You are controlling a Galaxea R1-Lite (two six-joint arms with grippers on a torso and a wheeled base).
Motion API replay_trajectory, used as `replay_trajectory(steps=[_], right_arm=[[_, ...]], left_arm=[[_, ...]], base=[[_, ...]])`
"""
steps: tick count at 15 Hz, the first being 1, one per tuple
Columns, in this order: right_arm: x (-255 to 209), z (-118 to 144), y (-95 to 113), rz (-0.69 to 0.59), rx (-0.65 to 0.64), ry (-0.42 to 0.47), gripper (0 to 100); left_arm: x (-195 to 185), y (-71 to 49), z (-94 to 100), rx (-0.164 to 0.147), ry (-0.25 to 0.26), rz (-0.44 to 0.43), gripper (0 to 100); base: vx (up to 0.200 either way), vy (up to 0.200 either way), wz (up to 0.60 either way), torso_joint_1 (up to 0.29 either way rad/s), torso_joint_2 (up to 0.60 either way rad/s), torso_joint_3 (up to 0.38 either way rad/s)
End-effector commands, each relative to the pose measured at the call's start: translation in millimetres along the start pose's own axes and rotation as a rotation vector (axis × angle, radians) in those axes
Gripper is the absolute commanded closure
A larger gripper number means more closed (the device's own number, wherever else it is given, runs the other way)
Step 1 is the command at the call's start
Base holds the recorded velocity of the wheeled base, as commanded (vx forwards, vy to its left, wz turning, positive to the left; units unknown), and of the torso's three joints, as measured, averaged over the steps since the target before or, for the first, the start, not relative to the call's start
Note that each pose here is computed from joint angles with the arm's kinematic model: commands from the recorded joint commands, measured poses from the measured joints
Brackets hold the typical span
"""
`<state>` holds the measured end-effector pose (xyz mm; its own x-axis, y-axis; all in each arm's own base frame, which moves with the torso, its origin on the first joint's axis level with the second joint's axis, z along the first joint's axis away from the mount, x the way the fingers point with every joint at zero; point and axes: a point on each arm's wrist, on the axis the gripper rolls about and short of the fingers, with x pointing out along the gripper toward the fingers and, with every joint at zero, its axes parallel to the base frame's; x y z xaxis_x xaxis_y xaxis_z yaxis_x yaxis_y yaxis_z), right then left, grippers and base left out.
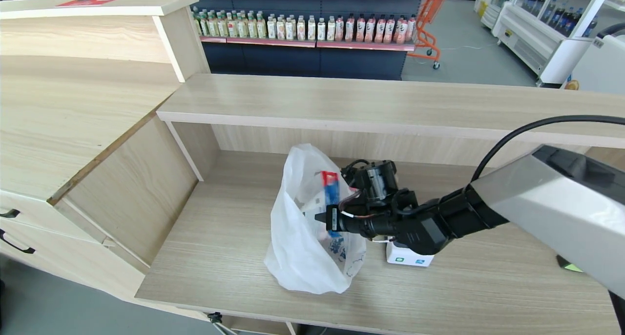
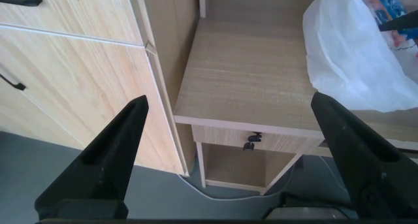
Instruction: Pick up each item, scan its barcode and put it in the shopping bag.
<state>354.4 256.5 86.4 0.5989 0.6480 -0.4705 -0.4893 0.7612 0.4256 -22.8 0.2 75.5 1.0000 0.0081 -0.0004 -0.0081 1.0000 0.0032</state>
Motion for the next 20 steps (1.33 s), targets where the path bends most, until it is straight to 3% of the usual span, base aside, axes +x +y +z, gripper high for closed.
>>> replay_trajectory(steps=[1,4,6,8,11,13,16,20], right_arm=[[-3,7,2,0.007,0.005,-0.022,0],[-24,16,-11,-0.021,0.049,-0.044,0],[-51,19,-32,-0.022,0.127,-0.073,0],[-81,26,-37,-0.002,0.173,-0.098,0],[-178,55,-15,0.134,0.268,-0.205,0],[-223,61,-8,0.135,0.29,-0.248,0],[-318,52,-8,-0.015,0.313,-0.327,0],[-373,15,-35,-0.335,0.432,-0.269,0]], left_arm=[[0,0.0,0.0,0.0,0.0,0.0,0],[0,0.0,0.0,0.0,0.0,0.0,0],[0,0.0,0.0,0.0,0.0,0.0,0],[0,0.0,0.0,0.0,0.0,0.0,0],[0,0.0,0.0,0.0,0.0,0.0,0],[0,0.0,0.0,0.0,0.0,0.0,0],[0,0.0,0.0,0.0,0.0,0.0,0],[0,0.0,0.0,0.0,0.0,0.0,0]], base=[[0.0,0.0,0.0,0.0,0.0,0.0],[0.0,0.0,0.0,0.0,0.0,0.0],[0.0,0.0,0.0,0.0,0.0,0.0],[0.0,0.0,0.0,0.0,0.0,0.0],[0.0,0.0,0.0,0.0,0.0,0.0],[0.0,0.0,0.0,0.0,0.0,0.0],[0.0,0.0,0.0,0.0,0.0,0.0],[0.0,0.0,0.0,0.0,0.0,0.0]])
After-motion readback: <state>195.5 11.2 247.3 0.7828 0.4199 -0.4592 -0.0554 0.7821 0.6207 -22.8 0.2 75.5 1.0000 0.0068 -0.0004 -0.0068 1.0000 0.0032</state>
